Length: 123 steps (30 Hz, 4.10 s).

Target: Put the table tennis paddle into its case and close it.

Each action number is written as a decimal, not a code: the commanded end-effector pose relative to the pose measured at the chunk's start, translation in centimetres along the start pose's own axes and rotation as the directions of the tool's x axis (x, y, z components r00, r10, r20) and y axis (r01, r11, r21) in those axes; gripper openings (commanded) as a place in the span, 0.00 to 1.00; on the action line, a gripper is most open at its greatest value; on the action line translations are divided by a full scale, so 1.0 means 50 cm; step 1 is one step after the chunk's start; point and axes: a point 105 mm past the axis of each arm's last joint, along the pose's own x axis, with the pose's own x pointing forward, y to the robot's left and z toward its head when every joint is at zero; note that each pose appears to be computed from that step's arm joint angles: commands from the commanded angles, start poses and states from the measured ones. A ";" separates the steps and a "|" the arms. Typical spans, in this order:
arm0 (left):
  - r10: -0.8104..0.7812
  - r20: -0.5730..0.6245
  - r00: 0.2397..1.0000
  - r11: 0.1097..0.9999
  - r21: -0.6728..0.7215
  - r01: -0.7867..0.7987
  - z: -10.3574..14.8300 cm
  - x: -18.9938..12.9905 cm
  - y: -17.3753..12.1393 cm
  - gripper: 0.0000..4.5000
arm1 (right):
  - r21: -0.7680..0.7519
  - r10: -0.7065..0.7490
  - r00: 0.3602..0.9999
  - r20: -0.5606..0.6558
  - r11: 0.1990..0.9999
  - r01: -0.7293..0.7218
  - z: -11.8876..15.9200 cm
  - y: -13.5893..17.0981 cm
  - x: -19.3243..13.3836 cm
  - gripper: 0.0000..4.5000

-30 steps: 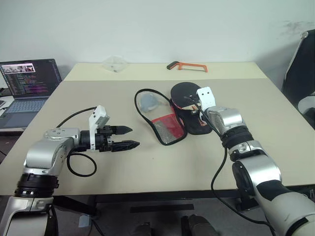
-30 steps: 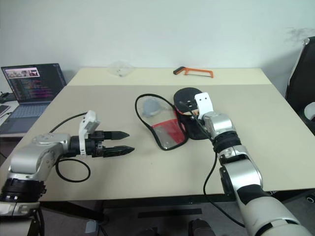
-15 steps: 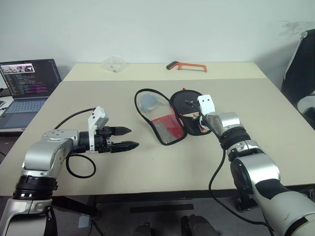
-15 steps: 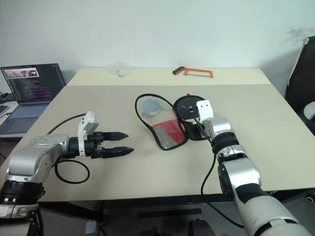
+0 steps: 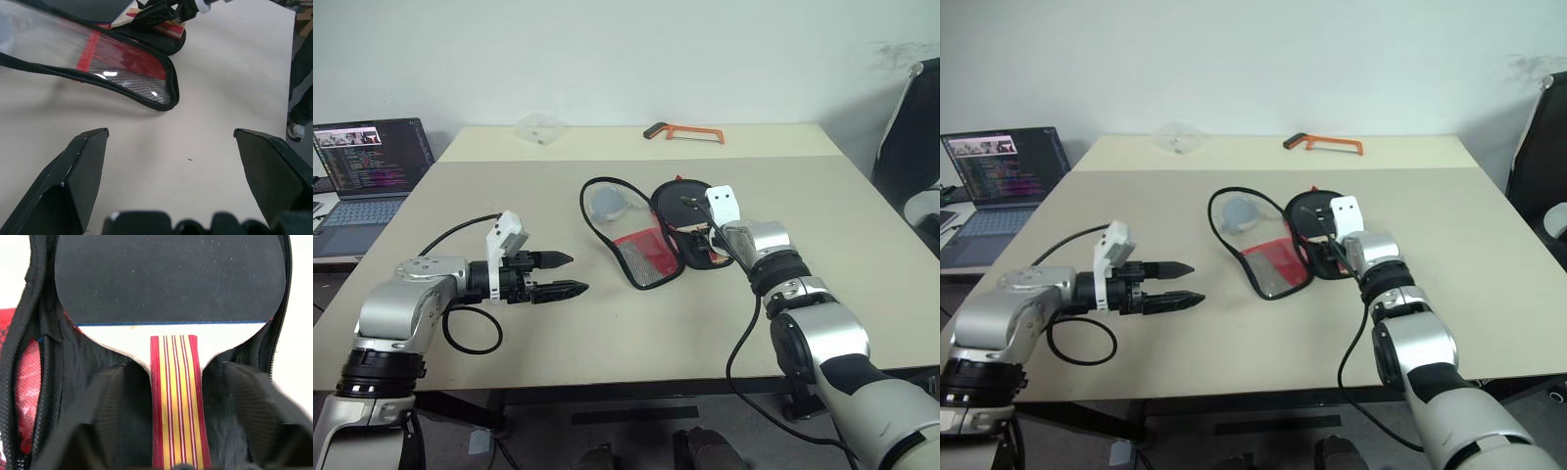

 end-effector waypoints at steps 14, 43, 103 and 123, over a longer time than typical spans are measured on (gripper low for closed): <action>0.188 0.015 0.982 0.975 0.121 -0.189 0.001 0.013 0.082 1.00 | -0.568 0.552 0.796 0.250 0.749 -0.341 0.024 -0.018 -0.324 1.00; 0.230 0.309 0.923 0.910 0.267 -0.316 0.137 0.364 0.037 0.01 | -0.551 0.615 0.709 0.345 0.744 -0.377 0.033 -0.002 -0.386 1.00; 0.120 0.299 0.947 0.968 0.175 -0.178 0.091 0.055 -0.014 0.99 | 0.729 0.286 0.937 0.201 0.595 -0.338 -0.058 -0.041 -0.084 1.00; 0.072 0.295 0.953 0.971 0.196 -0.134 0.100 0.083 -0.021 0.99 | 0.817 0.304 0.921 0.246 0.446 -0.365 -0.065 -0.004 -0.024 1.00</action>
